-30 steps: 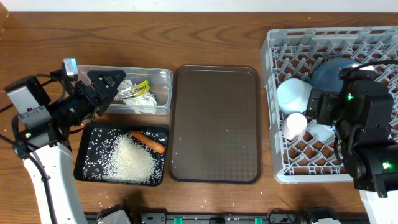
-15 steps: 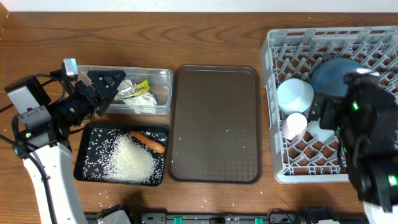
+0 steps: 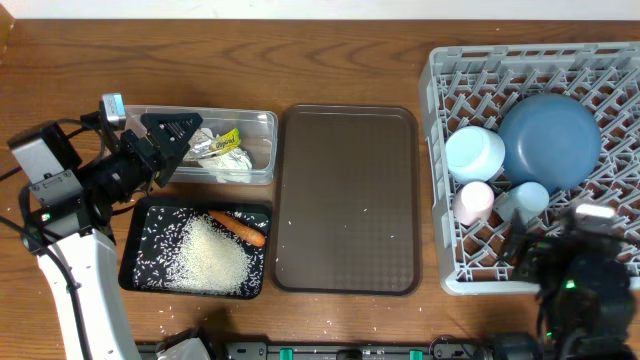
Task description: Sort waste into correct bins and load items into the dishwasher rack
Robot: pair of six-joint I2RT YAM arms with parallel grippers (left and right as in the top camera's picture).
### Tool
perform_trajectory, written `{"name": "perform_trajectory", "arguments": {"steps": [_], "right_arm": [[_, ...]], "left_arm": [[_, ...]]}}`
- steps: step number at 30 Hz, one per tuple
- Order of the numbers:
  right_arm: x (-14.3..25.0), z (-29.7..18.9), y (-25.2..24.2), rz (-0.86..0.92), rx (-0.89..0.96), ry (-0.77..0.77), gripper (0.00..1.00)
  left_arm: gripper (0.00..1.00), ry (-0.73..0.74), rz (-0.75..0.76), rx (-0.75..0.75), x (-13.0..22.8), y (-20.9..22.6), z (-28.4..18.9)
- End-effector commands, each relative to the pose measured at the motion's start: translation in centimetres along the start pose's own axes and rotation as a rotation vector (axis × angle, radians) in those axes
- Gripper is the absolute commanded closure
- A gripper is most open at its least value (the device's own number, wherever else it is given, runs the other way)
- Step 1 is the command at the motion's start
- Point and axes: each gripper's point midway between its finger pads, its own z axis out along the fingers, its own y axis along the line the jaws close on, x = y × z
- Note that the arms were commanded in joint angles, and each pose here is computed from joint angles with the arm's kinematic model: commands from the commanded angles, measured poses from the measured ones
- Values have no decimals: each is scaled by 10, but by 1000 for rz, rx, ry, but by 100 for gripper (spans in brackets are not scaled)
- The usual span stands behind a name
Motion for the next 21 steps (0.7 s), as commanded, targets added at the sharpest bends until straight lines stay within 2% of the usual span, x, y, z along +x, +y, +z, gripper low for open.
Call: {"name": "perform_trajectory", "arguments": {"steps": [1,5,21], "right_arm": [[37,9,-1,-36,7,64,1],[86,5,-9,-72,24,201,1],[81,-3,-11,-24,10,83,1]], "left_arm": [[1,-11,3,0,-2,-3,-3],[1,-11,3,0,-2,-3,-3],[1,-11,3,0,-2,-3,-3]]}}
